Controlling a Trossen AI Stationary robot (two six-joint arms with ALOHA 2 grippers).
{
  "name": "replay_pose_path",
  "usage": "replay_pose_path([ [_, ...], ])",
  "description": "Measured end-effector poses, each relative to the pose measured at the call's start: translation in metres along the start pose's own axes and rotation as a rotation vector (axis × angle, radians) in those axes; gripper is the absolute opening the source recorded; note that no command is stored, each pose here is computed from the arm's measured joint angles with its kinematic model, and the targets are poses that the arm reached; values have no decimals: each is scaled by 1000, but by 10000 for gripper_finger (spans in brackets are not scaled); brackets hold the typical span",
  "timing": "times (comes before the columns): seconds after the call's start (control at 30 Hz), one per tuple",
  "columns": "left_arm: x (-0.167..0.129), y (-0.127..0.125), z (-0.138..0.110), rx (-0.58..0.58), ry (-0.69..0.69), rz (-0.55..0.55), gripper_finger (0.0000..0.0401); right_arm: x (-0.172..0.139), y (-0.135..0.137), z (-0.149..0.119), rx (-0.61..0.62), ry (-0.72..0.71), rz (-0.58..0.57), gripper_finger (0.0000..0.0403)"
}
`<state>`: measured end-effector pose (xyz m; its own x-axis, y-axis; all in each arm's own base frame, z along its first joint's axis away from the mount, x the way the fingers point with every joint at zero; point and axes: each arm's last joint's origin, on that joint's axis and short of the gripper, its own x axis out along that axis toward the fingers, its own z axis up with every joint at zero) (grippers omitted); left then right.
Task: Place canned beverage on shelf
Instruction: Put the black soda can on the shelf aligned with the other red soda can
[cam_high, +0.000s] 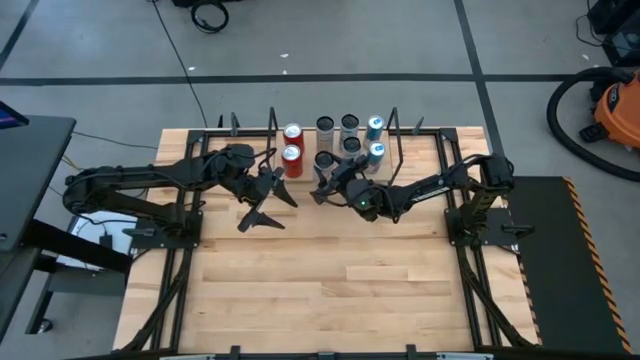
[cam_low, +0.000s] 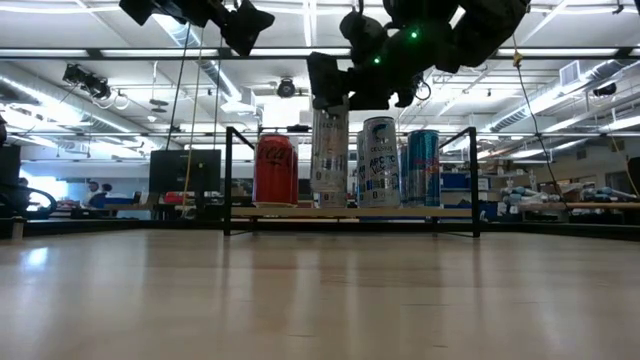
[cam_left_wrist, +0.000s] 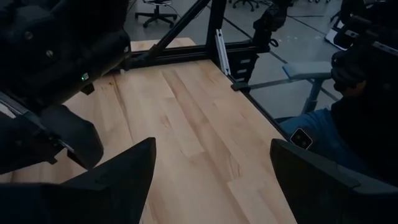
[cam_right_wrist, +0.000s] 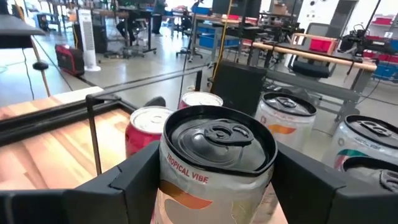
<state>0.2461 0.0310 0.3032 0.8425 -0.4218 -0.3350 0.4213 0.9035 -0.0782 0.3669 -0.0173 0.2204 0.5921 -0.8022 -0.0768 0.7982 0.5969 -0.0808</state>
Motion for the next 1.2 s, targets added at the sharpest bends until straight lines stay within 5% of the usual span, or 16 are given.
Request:
replay_pose_path([
  [0.63, 0, 0, -2, -11, 15, -3, 316, -30, 25, -22, -10, 78, 55, 267],
  [1.2, 0, 0, -1, -8, 11, 7, 316, -23, 34, -53, -55, 120, 63, 269],
])
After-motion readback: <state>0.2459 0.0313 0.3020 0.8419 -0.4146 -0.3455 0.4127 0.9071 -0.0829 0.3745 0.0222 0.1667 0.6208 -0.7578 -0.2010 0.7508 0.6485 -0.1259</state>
